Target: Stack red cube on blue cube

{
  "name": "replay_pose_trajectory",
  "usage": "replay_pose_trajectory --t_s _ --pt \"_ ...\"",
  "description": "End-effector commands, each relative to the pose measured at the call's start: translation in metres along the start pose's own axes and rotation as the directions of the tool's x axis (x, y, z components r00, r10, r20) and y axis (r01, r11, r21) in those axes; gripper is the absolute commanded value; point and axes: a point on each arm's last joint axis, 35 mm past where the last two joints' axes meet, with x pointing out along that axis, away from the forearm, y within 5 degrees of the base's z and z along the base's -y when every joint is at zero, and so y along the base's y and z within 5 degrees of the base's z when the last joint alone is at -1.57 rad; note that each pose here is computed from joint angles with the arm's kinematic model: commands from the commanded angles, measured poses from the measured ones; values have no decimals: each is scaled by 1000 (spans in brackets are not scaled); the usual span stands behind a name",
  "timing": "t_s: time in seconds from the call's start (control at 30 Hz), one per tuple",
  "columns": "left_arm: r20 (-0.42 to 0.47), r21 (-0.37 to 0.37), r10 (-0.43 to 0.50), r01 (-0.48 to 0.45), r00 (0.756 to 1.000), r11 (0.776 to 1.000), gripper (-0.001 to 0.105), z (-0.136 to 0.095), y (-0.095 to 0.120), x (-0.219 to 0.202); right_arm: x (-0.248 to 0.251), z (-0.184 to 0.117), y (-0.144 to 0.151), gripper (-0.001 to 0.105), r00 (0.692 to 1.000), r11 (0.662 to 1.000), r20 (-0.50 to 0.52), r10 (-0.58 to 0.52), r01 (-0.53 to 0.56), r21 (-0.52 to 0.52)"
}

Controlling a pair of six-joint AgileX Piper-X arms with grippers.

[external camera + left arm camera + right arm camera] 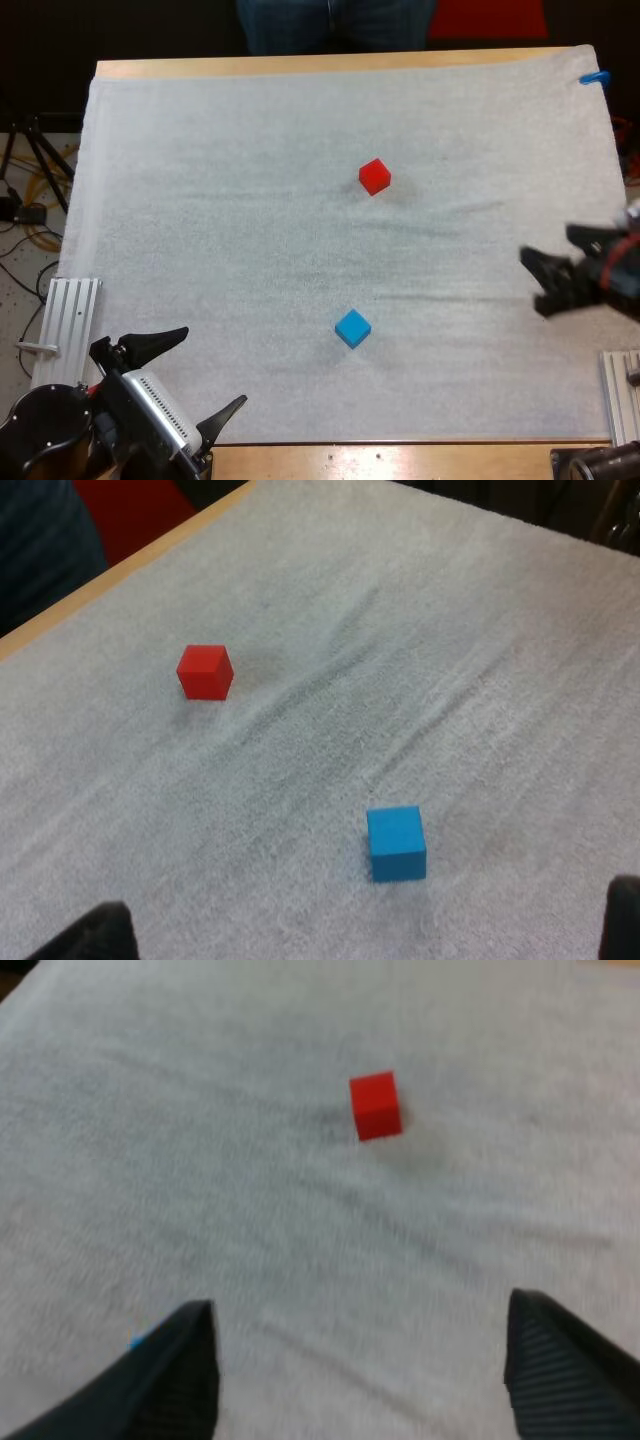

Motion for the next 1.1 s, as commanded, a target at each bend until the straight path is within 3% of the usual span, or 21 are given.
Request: replay_pose_trajectory --t_s 0.0,0.23,0.53,0.8,1.07 --pt "5 -1 -6 6 1000 1000 87 2 0 -1 8 11 -2 67 1000 999 24 -14 14 -29" --pt "6 -1 -6 6 1000 1000 87 2 0 -1 72 44 1 68 997 991 -19 -70 67 -112" --pt "6 -1 -6 6 1000 1000 87 2 0 -1 158 67 -11 68 988 991 -135 -80 64 -121" --pt "6 -5 -3 3 1000 1000 87 2 0 -1 226 78 -21 68 977 992 -203 -64 40 -119" --pt "8 -9 83 -83 997 997 87 2 3 -1 288 72 -26 68 959 993 -280 -46 12 -121"
